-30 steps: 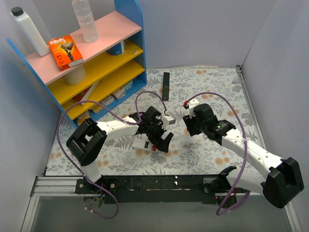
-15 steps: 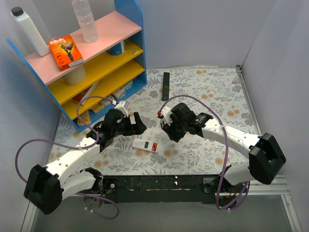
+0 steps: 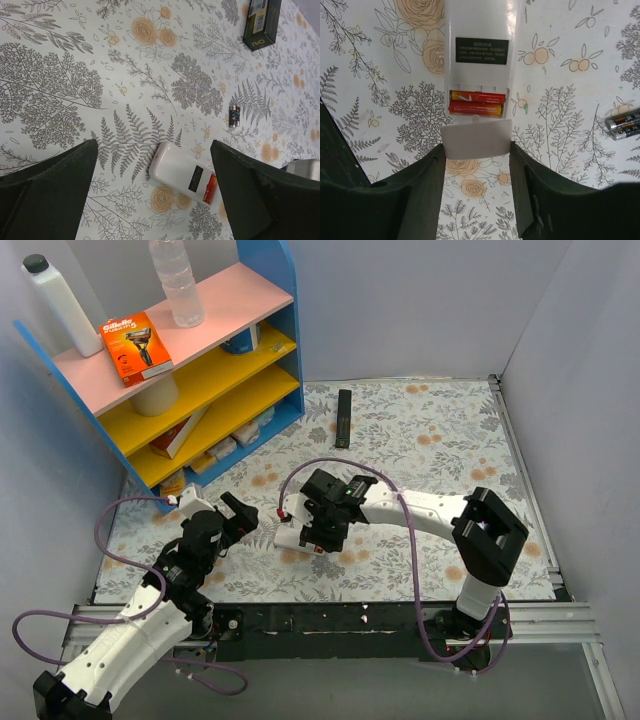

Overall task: Load the batteries into the remote control
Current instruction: Load the battery cover into the remote control.

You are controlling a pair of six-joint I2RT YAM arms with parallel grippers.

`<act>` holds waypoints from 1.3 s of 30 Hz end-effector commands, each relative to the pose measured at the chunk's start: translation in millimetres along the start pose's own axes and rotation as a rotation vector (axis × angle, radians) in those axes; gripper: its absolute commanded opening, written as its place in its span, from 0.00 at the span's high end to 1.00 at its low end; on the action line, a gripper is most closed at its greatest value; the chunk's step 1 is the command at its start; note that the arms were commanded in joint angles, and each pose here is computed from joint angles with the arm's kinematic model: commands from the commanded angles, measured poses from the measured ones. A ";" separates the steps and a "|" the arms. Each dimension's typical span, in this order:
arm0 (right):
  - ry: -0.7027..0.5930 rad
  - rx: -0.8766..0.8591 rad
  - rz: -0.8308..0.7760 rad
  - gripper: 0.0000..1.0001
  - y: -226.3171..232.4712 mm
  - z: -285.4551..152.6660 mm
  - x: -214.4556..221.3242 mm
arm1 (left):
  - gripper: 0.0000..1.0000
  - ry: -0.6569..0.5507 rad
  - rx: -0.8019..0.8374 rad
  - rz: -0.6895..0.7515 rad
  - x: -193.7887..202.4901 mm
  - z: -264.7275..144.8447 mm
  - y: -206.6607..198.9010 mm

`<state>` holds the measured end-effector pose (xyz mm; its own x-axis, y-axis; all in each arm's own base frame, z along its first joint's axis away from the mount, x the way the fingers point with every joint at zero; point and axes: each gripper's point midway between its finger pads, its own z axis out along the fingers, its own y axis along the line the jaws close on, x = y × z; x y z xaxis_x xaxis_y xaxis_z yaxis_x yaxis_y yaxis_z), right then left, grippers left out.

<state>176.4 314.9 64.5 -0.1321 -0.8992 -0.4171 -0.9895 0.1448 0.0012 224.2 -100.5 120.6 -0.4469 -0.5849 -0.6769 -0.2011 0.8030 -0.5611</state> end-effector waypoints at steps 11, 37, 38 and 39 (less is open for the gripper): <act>0.097 -0.033 -0.059 0.80 6.9 22.6 -13.2 | 0.02 -0.139 -0.061 -0.043 -29.0 -11.9 14.7; 0.176 -0.017 -0.129 0.65 9.4 34.6 -8.9 | 0.03 -0.138 -0.042 -0.054 -25.4 -11.3 15.1; 0.181 -0.013 -0.136 0.65 8.8 34.3 -8.7 | 0.03 -0.139 -0.043 -0.056 -25.6 -11.4 15.4; 0.186 -0.014 -0.146 0.65 9.7 35.2 -8.5 | 0.03 -0.137 -0.044 -0.054 -24.7 -11.1 15.7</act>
<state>171.4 327.1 33.0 -0.0645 -0.9698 -0.2354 -0.9974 0.0704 -0.0166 220.6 -75.3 128.7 -0.3299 -0.6321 -0.7012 -0.2531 0.7748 -0.5793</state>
